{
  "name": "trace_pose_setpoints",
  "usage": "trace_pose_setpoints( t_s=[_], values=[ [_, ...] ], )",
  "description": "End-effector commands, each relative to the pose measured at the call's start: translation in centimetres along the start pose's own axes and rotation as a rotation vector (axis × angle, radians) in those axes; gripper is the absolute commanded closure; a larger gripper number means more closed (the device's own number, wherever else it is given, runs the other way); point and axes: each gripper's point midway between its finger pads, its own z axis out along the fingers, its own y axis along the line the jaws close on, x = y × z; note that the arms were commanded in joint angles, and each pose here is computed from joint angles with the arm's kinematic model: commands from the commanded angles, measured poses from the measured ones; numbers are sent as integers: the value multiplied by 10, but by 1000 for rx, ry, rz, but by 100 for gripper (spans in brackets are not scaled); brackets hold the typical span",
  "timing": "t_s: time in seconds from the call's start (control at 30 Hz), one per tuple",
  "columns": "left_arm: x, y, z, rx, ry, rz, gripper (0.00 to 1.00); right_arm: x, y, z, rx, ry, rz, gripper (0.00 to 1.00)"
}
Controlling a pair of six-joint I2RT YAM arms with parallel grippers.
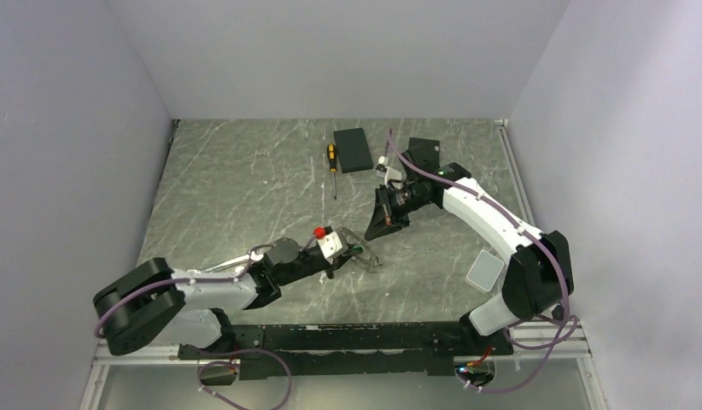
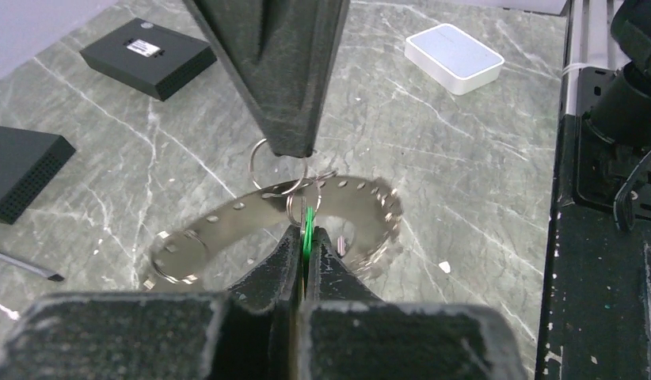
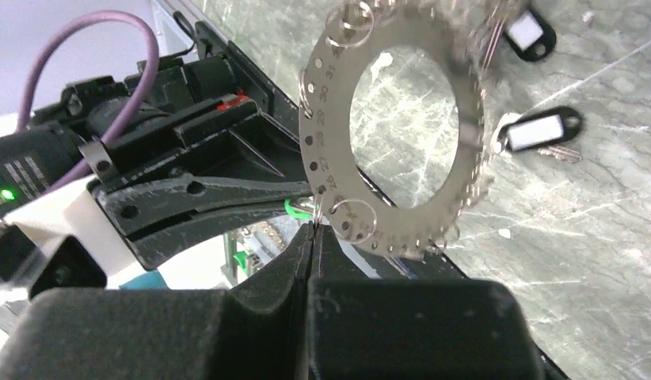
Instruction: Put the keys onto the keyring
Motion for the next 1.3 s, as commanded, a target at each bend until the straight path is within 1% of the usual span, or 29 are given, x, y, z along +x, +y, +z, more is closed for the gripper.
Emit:
trace_pose_setpoints(
  t_s=[0.0, 0.2, 0.4, 0.47, 0.63, 0.87, 1.0, 1.27],
  values=[
    [-17, 5, -10, -21, 11, 29, 100, -1, 10, -16, -14, -76, -151, 100],
    [-21, 4, -21, -24, 35, 29, 100, 5, 22, -16, -98, -83, -207, 100],
    [-25, 10, -24, -62, 40, 17, 100, 13, 32, -16, -134, -64, -258, 100],
    [-28, 12, -24, -75, 46, 10, 100, 15, 33, -14, -133, -58, -282, 100],
    [-35, 12, -24, -65, 107, 10, 100, 22, 32, -6, -128, -32, -337, 100],
    [-61, 10, -41, -45, 165, 29, 100, 30, 27, 4, -74, -14, -450, 100],
    [-62, 10, -47, -34, 213, 53, 100, 36, 30, 7, -63, 3, -492, 100],
    [-69, 5, -41, 10, 219, 64, 100, 35, 33, 8, -44, -12, -506, 100]
  ],
)
